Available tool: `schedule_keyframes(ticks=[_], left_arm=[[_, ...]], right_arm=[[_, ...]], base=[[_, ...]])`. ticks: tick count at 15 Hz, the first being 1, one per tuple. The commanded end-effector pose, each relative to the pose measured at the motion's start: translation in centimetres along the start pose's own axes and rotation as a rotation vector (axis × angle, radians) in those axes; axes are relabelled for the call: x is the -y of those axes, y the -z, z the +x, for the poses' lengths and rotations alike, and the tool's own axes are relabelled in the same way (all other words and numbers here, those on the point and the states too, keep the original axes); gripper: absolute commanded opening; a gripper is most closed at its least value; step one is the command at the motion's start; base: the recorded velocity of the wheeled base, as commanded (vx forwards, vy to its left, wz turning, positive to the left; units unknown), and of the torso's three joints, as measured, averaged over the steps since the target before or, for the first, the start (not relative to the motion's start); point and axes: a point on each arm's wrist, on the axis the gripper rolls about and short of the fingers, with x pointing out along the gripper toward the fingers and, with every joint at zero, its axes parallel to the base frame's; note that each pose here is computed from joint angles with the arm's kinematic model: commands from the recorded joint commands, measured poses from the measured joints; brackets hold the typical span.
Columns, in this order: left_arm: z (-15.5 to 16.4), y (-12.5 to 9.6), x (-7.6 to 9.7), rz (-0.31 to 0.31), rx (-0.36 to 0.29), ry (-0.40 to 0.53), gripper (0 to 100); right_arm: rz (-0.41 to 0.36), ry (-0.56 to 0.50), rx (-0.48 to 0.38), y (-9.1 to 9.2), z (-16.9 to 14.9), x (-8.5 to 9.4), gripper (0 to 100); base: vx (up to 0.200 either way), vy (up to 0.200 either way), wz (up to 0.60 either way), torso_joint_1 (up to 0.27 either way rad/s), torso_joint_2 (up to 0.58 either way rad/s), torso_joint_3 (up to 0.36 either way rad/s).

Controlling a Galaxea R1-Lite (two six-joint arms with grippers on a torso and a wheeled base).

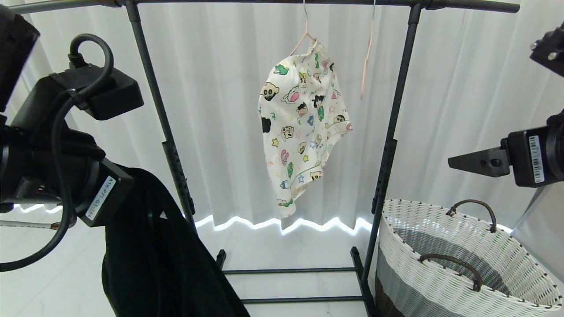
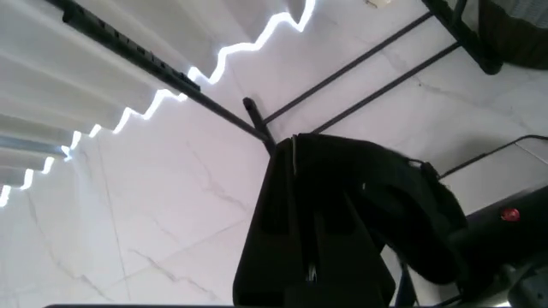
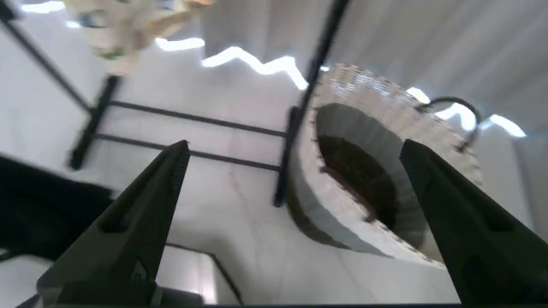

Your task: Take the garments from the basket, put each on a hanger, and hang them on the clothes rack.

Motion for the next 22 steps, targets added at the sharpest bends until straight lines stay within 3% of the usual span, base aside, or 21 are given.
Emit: schedule_keyframes(ticks=[1, 7, 18, 22], left_arm=[[-0.1, 0.4, -0.1, -0.009, -0.005, -0.006, 0], [-0.1, 0.8, -1.5, -0.065, 0.011, -0.075, 0], [-0.3, 1.6, -1.4, -0.068, 0.002, -0.079, 0], [-0.8, 1.2, -1.6, -0.071, 0.045, -0.101, 0]], right_arm=[[-0.019, 0.027, -0.03, 0.7, 0.8, -0.3, 100], [0.086, 0.051, -0.038, 0.8, 1.3, 0.0, 100], [0.103, 0.053, -0.02, 0.6, 1.4, 0.0, 100], [0.109, 0.09, -0.016, 1.1, 2.0, -0.1, 100]], base=[[0.0, 0.0, 0.0, 0.0, 0.0, 0.0], [0.0, 0.0, 0.0, 0.004, -0.02, -0.008], [0.0, 0.0, 0.0, 0.137, -0.42, -0.276], [0.0, 0.0, 0.0, 0.194, -0.48, -0.279]])
